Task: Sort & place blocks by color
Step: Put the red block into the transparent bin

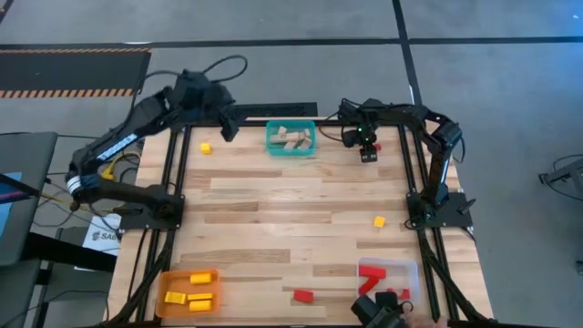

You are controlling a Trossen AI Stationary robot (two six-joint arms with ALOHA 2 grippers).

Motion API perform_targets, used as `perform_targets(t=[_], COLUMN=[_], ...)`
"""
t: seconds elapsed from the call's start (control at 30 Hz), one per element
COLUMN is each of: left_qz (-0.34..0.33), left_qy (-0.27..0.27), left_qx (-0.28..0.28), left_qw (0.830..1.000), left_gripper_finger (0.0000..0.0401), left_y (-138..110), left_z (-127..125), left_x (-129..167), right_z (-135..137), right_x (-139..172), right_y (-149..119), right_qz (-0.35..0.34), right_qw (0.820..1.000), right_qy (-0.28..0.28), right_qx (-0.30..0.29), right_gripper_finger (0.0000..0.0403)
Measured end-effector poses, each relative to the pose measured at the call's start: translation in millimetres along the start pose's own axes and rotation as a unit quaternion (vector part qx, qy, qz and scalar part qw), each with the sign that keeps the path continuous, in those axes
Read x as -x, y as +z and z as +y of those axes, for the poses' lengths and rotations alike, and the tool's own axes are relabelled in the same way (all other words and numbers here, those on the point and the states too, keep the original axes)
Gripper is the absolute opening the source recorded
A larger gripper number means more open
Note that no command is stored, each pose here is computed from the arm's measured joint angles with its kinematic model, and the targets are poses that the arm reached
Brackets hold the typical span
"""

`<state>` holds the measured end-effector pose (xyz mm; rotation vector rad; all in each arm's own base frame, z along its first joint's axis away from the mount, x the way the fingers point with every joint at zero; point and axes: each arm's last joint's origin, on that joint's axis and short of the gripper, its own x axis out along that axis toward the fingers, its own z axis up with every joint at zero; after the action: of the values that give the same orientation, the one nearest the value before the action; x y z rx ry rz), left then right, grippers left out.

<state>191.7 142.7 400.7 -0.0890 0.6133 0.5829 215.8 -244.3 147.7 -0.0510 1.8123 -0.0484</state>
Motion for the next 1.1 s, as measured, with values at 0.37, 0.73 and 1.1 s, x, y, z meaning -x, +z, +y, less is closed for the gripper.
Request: perform_targets(t=[0.37, 0.73, 1.1], left_qz=[0.007, -0.019, -0.027], left_qy=[0.045, 0.055, 0.063], left_qx=[0.053, 0.065, 0.055], left_qw=[0.998, 0.996, 0.996], left_gripper_finger=[0.0300, 0.0300, 0.0300], left_y=[-53.8, -54.3, -52.1], left_z=[-3.0, -2.6, -2.0], left_x=[15.6, 30.6, 29.5], right_z=[7.2, 9.5, 32.8], right_x=[2.0, 10.8, 76.1], right_y=[6.2, 6.4, -3.8], right_qz=[-0.006, -0.019, -0.130], right_qw=[0.999, 0.999, 0.991], right_qy=[0.009, -0.002, -0.006], right_qx=[0.043, 0.048, 0.004], right_gripper_finger=[0.0186, 0.0117, 0.0187])
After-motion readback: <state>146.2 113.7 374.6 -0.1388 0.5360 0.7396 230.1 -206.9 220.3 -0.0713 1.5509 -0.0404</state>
